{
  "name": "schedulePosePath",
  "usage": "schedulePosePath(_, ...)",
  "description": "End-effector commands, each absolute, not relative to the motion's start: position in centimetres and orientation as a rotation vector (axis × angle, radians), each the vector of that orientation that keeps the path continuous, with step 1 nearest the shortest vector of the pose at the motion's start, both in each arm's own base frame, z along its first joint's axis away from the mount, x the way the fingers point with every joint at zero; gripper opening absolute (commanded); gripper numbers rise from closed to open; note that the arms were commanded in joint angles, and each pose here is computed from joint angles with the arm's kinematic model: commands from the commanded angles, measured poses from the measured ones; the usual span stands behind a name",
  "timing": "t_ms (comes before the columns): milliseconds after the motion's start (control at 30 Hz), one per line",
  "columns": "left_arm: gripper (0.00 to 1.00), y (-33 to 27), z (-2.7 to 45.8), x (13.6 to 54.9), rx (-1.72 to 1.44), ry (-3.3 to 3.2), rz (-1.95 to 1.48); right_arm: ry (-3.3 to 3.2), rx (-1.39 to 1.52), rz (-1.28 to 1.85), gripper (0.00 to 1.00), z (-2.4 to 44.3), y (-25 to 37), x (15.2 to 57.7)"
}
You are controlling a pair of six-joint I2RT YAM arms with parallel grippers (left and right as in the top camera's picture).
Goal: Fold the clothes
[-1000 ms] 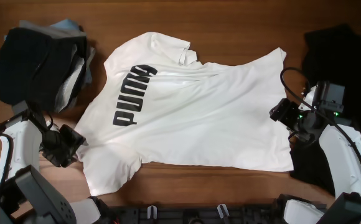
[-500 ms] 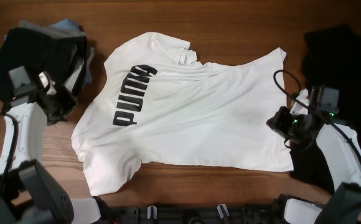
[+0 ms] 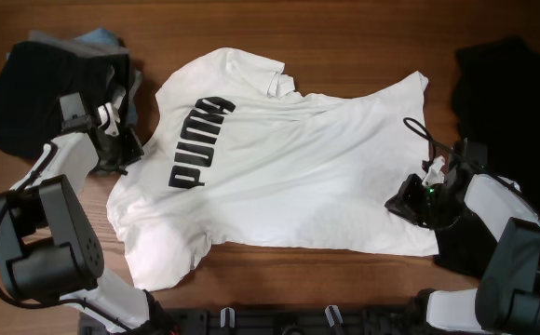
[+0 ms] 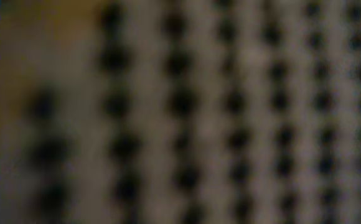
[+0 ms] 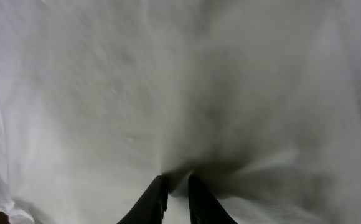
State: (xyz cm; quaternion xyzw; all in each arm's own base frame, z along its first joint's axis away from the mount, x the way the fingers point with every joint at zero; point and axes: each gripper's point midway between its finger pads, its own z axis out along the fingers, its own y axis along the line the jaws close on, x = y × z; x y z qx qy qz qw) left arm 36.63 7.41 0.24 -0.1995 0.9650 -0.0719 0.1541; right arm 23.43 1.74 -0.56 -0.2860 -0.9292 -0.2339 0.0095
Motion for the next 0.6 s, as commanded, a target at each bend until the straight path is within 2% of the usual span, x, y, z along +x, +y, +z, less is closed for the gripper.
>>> schedulePosePath(0, 0.04, 7.4, -0.3, 36.8, -0.558, 2.776, -0.194, -2.844, -0.909, -0.597, 0.17, -2.8, 1.2, 21.4)
schedulePosePath(167, 0.04, 6.7, 0.6, 36.5, -0.551, 2.778, -0.25, -2.809, -0.955, -0.562, 0.17, -2.8, 1.0, 20.9)
schedulePosePath(333, 0.04, 4.6, 7.3, 35.9, -0.478, 2.68, -0.344, -2.798, -0.984, -0.56, 0.17, -2.8, 1.0, 21.0)
schedulePosePath(533, 0.04, 4.2, 6.2, 34.0, -0.483, 2.779, -0.257, -2.801, -0.983, -0.561, 0.18, -2.8, 1.0, 21.0)
schedulePosePath(567, 0.27, 5.8, 5.9, 33.9, -0.524, 2.778, -0.121, -2.801, -0.983, -0.561, 0.2, -2.8, 1.0, 21.0)
